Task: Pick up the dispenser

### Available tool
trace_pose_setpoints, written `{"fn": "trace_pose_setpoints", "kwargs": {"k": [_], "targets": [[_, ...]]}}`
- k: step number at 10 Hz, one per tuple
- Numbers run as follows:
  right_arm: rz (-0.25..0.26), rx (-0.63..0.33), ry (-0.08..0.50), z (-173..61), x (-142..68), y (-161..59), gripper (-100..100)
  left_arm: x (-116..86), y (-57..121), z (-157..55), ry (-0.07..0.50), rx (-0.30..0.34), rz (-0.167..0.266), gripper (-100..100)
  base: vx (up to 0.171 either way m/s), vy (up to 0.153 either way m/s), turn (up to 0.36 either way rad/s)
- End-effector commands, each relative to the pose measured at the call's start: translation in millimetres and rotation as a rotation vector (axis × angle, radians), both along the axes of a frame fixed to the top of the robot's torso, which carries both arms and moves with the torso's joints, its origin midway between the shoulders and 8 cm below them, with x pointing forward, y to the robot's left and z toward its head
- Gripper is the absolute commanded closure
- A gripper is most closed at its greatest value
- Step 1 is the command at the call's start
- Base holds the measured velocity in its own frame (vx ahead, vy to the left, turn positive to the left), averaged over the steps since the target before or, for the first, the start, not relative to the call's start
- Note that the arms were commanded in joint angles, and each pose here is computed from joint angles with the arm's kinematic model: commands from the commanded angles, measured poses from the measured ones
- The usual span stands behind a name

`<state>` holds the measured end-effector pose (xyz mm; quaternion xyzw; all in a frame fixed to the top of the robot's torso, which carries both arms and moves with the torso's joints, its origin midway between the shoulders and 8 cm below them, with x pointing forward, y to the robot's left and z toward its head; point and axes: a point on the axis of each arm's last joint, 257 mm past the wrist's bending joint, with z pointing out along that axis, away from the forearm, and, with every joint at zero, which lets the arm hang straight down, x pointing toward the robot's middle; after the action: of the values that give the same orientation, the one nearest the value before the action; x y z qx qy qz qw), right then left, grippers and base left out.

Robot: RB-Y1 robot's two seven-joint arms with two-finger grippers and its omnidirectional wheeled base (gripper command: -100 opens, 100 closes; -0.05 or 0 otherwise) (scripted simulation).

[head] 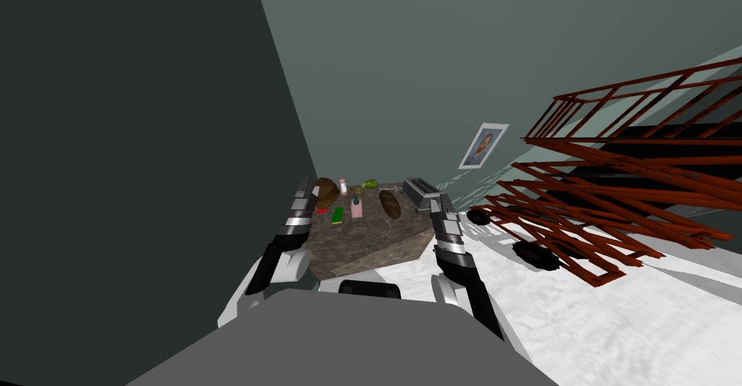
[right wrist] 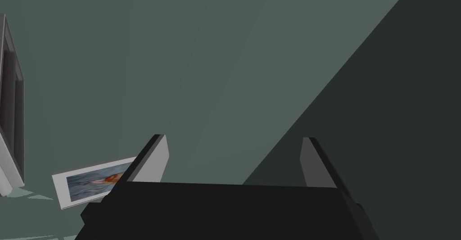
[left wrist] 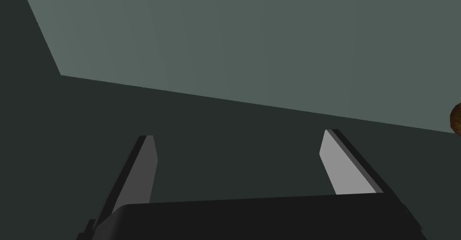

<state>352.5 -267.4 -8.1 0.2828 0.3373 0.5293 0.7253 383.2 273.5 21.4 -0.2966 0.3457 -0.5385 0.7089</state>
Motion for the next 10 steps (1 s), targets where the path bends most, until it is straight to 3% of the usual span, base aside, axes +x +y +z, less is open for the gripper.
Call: {"fn": "trace_pose_setpoints", "kwargs": {"k": [1, 10], "targets": [[0.000, 0.000, 0.000, 0, 0, 0, 0, 10, 1.1, -5, 0.037, 0.004, -0.006, -100, -0.027, -0.014, -0.007], [0.000, 0.000, 0.000, 0, 0, 0, 0, 52, 7.3, -26, 0.184, 0.011, -0.014, -100, -0.034, -0.009, -0.011]]}}
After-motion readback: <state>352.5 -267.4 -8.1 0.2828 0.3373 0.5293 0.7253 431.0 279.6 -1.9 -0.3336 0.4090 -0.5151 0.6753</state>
